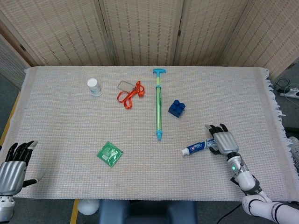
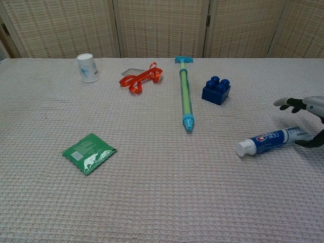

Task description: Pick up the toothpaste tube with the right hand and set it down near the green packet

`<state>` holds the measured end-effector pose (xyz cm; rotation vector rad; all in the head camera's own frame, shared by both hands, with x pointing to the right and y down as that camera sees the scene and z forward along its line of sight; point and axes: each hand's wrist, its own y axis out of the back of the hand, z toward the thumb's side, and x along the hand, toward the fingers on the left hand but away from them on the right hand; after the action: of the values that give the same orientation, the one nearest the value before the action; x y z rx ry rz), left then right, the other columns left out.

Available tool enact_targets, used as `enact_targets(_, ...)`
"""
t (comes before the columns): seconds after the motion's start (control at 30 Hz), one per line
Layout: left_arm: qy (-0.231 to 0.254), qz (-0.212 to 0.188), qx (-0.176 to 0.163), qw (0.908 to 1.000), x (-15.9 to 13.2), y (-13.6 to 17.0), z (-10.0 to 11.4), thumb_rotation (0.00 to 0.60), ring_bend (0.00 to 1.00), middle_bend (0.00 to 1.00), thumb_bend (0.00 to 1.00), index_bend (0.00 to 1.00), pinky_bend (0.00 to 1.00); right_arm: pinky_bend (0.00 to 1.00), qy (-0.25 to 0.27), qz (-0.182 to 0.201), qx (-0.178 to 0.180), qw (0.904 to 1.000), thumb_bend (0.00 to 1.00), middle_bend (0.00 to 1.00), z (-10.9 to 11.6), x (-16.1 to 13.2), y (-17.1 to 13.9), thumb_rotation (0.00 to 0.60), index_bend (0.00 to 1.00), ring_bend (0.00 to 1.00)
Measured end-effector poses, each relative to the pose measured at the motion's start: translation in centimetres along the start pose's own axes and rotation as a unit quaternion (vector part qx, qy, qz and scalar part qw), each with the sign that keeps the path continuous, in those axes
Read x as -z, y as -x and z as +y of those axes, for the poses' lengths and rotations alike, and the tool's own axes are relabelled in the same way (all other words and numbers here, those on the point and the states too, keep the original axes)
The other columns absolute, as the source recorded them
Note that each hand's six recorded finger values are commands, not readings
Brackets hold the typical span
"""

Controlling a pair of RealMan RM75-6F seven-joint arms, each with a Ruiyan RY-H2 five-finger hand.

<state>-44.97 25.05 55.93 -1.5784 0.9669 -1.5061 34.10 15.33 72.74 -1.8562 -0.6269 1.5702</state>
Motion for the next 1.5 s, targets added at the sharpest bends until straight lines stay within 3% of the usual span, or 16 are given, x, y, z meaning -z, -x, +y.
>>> enact_targets(0.57,0.001,0.003,0.002,1.0000,0.1,0.0,0.0,0.600,0.13,0.13,0.19,0.03,0.00,0.12,-0.025,0.104,-0.013,0.9942,0.35,0.31,0.0,-5.0,-0.6,0.600,0.22,0.28)
enact_targets(0.8,0.002,0.006,0.004,1.0000,0.3,0.1,-0.2,0.600,0.13,0.13,0.19,0.03,0.00,0.15,-0.039,0.109,-0.015,0.9932,0.35,0.38,-0.2,-5.7,0.0,0.600,0.32,0.34)
enact_targets(1.5,0.001,0.007,0.009,0.9999,0.3,-0.2,-0.4,0.600,0.13,0.13,0.19,0.03,0.00,0.19,-0.046,0.095,-0.026,0.9941,0.38,0.45,-0.4,-5.1,1.0,0.600,0.45,0.42)
